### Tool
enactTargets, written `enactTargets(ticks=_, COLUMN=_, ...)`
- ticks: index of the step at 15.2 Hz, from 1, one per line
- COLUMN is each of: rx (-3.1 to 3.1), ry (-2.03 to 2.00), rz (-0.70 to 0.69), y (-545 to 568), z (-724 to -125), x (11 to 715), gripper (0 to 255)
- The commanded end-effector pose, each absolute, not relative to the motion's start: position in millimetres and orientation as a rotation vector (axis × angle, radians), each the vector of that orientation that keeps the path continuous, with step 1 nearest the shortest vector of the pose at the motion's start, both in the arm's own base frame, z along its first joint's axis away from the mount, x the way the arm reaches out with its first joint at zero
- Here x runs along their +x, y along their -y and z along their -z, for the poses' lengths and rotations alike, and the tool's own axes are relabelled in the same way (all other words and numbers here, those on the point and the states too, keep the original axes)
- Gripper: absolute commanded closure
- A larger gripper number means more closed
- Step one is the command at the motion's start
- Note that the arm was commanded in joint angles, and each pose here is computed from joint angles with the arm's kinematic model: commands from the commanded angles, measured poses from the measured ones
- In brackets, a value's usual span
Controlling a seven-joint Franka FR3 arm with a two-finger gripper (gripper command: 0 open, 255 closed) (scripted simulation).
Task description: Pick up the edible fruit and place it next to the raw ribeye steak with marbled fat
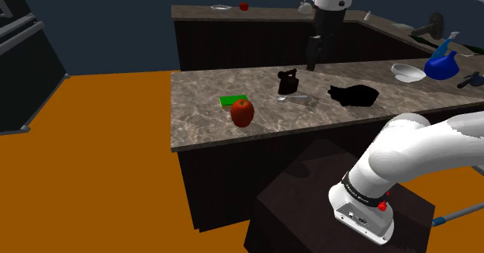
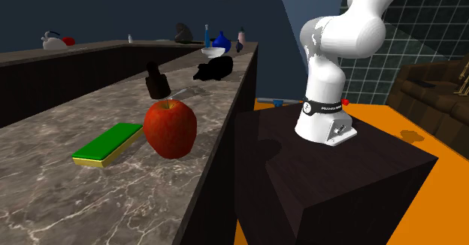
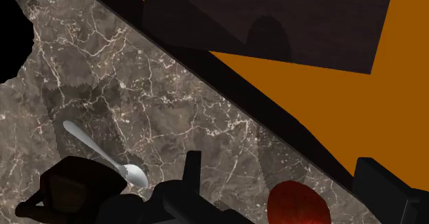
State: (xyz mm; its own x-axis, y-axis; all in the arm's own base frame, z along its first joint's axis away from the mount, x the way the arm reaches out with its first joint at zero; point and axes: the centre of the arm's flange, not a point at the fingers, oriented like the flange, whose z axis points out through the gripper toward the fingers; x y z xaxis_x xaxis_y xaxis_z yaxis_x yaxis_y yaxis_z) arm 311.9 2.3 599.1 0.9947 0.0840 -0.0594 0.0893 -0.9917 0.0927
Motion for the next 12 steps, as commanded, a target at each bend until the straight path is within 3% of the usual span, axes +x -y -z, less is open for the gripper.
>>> enactTargets(ticks=1, rx=3.042, ry=-0.132, rz=0.084, y=-2, z=-599, x=312, gripper=0)
enactTargets(ticks=12, rx=3.049, ry=-0.243, rz=0.166, y=-62, z=-520, x=425, gripper=0)
